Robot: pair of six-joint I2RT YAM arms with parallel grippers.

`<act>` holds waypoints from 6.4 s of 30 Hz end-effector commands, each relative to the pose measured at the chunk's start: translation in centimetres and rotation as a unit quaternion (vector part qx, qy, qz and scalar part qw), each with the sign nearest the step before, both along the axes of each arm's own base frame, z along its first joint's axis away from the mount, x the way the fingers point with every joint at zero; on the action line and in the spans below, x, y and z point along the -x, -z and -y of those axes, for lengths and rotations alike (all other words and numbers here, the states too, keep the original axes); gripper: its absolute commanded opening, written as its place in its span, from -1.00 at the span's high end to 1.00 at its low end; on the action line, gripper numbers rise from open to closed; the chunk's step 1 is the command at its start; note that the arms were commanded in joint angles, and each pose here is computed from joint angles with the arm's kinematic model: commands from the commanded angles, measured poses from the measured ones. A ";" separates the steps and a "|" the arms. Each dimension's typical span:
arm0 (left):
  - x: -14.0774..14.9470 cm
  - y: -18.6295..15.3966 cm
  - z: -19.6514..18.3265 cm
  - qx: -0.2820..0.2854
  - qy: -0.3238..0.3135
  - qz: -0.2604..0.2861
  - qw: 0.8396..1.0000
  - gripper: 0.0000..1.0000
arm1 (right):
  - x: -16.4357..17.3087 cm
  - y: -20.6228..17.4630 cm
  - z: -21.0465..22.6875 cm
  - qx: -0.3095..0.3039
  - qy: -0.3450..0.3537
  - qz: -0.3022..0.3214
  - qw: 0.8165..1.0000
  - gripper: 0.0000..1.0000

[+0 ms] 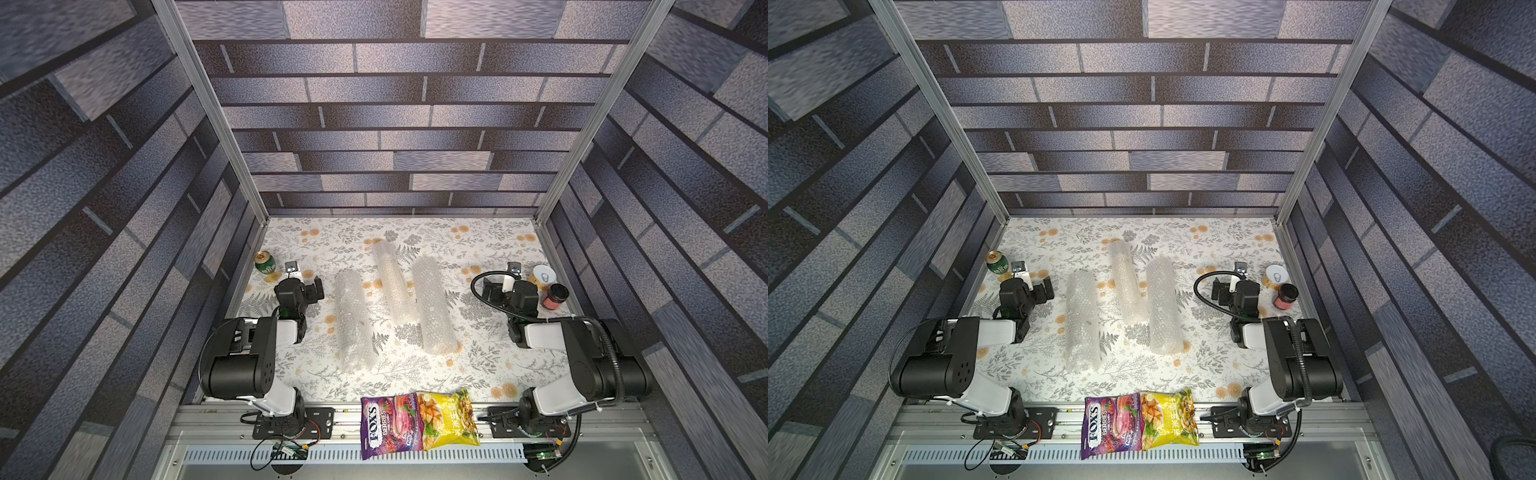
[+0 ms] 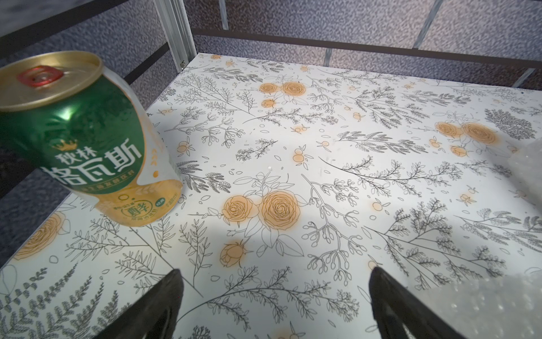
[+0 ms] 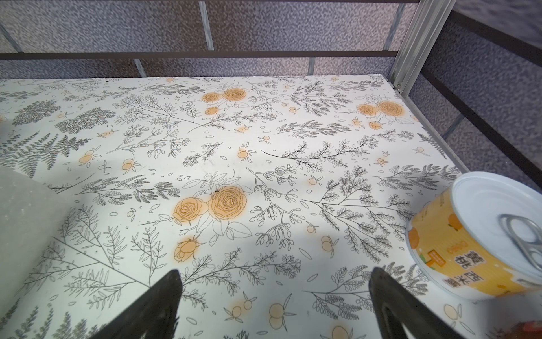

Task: Unwrap the vase from the bubble wrap
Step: Unwrap the bubble wrap at the center of the board.

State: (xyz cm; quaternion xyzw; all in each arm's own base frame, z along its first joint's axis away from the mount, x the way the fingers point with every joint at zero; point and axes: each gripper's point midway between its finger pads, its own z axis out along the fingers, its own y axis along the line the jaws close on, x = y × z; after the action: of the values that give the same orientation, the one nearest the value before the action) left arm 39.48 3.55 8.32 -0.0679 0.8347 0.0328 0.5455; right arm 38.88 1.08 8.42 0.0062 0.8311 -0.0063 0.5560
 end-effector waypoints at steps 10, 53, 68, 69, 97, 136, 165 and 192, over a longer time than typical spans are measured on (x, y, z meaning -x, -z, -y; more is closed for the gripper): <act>-1.9 -3.4 -0.6 0.025 0.006 -0.081 0.996 -0.84 | -0.5 -1.0 0.2 -0.002 0.005 0.006 1.000 -0.77; 3.6 -9.1 32.6 0.210 0.249 -0.267 0.907 -0.28 | 6.9 -10.5 -16.7 -0.104 -0.178 -0.316 0.926 0.20; 5.8 -4.7 34.6 0.223 0.249 -0.315 0.888 -0.20 | 6.0 -5.8 -21.4 -0.018 -0.183 -0.384 0.905 0.46; 6.0 -4.6 34.5 0.222 0.247 -0.318 0.888 -0.20 | 6.0 -5.5 -21.5 -0.015 -0.181 -0.389 0.903 0.45; 7.3 -4.0 37.1 0.188 0.277 -0.341 0.878 -0.23 | 5.3 -1.2 -19.8 0.073 -0.114 -0.411 0.901 0.53; 6.4 0.1 41.2 0.244 0.275 -0.382 0.848 -0.03 | 4.1 -1.8 -18.0 -0.023 -0.102 -0.375 0.921 0.58; 7.2 1.5 41.7 0.232 0.283 -0.404 0.838 -0.02 | -0.1 -2.0 -18.4 -0.028 -0.088 -0.335 0.938 0.84; 8.2 3.5 39.9 0.204 0.261 -0.431 0.840 -0.01 | -0.7 -1.6 -14.7 -0.027 -0.057 -0.336 0.940 0.97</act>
State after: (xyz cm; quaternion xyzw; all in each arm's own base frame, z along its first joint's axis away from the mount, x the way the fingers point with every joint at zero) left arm 33.58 -38.46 9.25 0.0582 0.9350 -0.3172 0.1477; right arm 38.52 16.67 8.90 -0.0355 0.9749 0.0500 0.2140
